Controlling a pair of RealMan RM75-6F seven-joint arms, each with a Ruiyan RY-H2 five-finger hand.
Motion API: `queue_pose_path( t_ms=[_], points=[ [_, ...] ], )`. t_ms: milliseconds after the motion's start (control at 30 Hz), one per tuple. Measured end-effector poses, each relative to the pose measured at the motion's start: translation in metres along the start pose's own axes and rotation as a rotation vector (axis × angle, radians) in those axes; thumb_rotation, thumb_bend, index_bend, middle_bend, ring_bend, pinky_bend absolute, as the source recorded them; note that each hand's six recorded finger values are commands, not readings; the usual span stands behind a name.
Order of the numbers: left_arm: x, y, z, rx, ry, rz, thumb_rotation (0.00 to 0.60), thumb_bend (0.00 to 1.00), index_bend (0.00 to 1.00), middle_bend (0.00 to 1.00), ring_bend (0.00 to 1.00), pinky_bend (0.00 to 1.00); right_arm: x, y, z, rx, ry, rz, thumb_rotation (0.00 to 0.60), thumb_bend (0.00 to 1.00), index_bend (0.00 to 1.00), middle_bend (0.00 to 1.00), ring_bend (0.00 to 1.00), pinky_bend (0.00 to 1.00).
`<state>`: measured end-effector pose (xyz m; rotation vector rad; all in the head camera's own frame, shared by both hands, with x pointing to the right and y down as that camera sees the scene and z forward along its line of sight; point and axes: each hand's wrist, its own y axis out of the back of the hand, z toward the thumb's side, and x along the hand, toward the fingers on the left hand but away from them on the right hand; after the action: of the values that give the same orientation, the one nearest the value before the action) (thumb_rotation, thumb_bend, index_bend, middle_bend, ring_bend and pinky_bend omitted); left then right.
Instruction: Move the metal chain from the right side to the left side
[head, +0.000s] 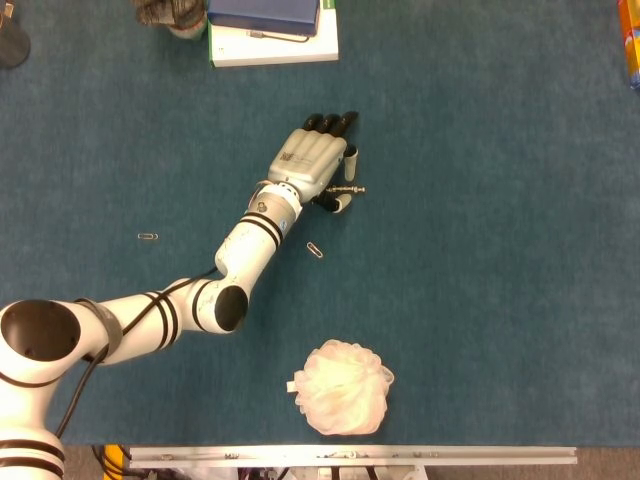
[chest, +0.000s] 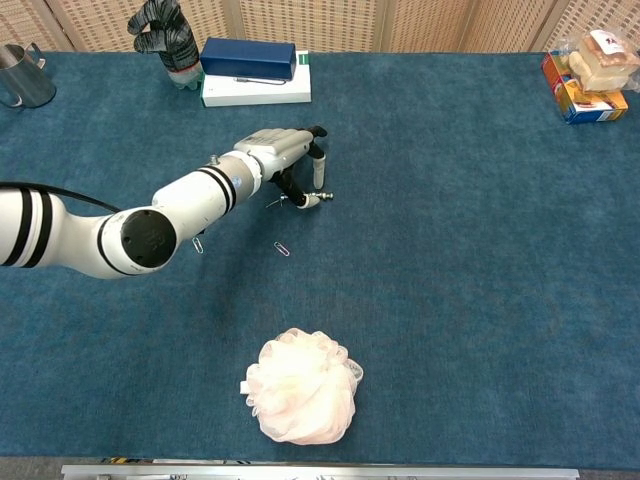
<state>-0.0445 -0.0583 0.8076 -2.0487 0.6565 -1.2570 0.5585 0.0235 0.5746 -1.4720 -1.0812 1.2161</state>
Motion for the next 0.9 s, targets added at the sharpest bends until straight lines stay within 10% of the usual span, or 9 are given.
queue_pose_path(
  t_ms=[900],
  points=[
    [0.0033, -0.0043, -0.0026, -0.009, 0.009, -0.004, 0.600, 0.28, 0.51, 0.00, 0.00, 0.03, 0.0003, -0.0061, -0.0028, -0.011, -0.009, 0.016, 0.600, 0.03, 0.30, 0.11, 0.00, 0.04]
  ],
)
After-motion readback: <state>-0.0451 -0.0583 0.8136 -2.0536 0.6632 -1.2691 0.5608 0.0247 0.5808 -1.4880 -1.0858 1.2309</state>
